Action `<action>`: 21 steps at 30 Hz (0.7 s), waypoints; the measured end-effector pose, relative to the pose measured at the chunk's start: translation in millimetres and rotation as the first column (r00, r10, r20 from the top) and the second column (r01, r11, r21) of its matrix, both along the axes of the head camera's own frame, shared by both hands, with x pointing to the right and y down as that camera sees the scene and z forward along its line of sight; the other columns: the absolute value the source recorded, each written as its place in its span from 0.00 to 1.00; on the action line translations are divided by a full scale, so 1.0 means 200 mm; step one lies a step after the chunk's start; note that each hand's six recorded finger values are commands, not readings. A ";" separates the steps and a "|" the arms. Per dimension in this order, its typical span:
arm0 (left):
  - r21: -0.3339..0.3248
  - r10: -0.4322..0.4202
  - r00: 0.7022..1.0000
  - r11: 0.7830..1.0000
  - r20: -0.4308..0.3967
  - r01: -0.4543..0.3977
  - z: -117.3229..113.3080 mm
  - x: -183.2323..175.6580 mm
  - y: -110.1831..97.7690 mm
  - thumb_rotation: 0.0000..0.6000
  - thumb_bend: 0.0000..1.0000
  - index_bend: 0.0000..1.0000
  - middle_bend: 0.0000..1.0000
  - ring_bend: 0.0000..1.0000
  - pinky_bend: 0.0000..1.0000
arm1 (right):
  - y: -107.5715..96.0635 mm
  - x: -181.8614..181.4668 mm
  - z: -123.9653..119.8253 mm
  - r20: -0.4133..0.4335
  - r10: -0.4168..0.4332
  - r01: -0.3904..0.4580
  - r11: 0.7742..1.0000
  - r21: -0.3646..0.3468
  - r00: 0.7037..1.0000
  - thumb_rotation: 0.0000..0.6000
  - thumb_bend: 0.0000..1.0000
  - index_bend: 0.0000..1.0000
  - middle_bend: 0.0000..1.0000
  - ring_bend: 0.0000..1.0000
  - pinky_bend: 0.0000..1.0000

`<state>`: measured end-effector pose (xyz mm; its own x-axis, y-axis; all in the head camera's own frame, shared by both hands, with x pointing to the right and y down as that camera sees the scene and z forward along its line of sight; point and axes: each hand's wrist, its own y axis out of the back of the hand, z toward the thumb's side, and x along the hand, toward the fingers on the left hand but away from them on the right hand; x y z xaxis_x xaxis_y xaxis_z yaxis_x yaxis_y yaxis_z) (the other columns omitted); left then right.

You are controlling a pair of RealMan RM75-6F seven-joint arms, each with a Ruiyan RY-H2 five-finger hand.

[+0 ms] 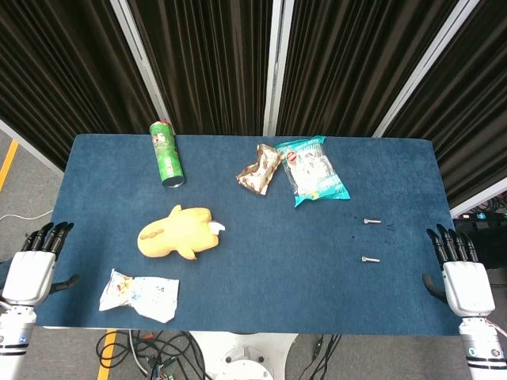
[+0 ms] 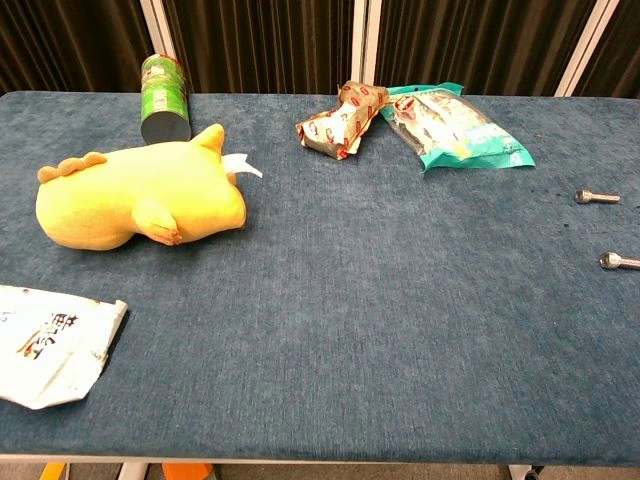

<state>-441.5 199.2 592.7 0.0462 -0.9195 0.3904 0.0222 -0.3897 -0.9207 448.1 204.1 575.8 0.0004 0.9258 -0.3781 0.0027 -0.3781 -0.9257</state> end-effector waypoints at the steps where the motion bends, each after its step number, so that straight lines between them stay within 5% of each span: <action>1: 0.000 0.000 1.000 1.000 0.000 0.000 0.00 0.00 0.00 1.00 0.00 0.10 0.12 0.07 0.17 | 0.00 0.00 0.00 0.000 0.002 -0.002 1.000 0.000 1.000 1.00 0.22 0.00 0.00 0.00 0.00; 21: -0.022 0.002 1.000 1.000 -0.004 -0.002 0.04 0.01 0.03 1.00 0.00 0.10 0.12 0.07 0.17 | -0.01 0.05 0.03 -0.035 0.012 -0.014 0.999 -0.041 0.999 1.00 0.21 0.00 0.00 0.00 0.00</action>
